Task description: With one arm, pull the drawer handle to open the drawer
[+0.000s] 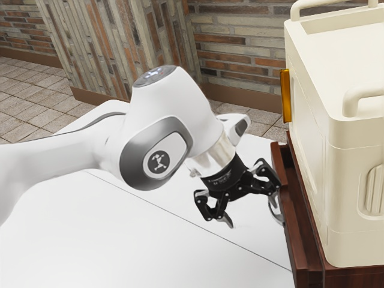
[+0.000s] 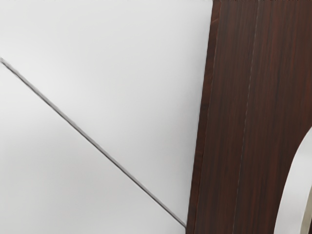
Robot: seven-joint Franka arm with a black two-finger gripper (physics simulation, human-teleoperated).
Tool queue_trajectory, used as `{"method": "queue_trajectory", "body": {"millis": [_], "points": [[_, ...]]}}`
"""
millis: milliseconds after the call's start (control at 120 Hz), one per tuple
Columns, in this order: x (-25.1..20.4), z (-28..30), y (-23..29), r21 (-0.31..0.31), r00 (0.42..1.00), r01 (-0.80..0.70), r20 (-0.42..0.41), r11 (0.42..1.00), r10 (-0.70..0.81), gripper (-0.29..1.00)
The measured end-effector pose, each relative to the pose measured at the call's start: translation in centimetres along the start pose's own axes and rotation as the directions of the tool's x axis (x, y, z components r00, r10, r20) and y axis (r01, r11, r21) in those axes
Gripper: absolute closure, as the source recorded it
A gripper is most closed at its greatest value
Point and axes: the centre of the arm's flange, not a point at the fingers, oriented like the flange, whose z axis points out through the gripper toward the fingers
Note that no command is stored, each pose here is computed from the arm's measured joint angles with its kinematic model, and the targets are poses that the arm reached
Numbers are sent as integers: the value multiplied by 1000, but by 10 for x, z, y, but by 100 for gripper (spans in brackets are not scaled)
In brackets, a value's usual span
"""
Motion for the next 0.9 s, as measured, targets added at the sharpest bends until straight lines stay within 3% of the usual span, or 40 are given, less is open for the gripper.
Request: {"method": "queue_trajectory", "body": {"millis": [900], "points": [[14, -24, -72, 40, 996, -89, -10, 995, 90, 0]]}}
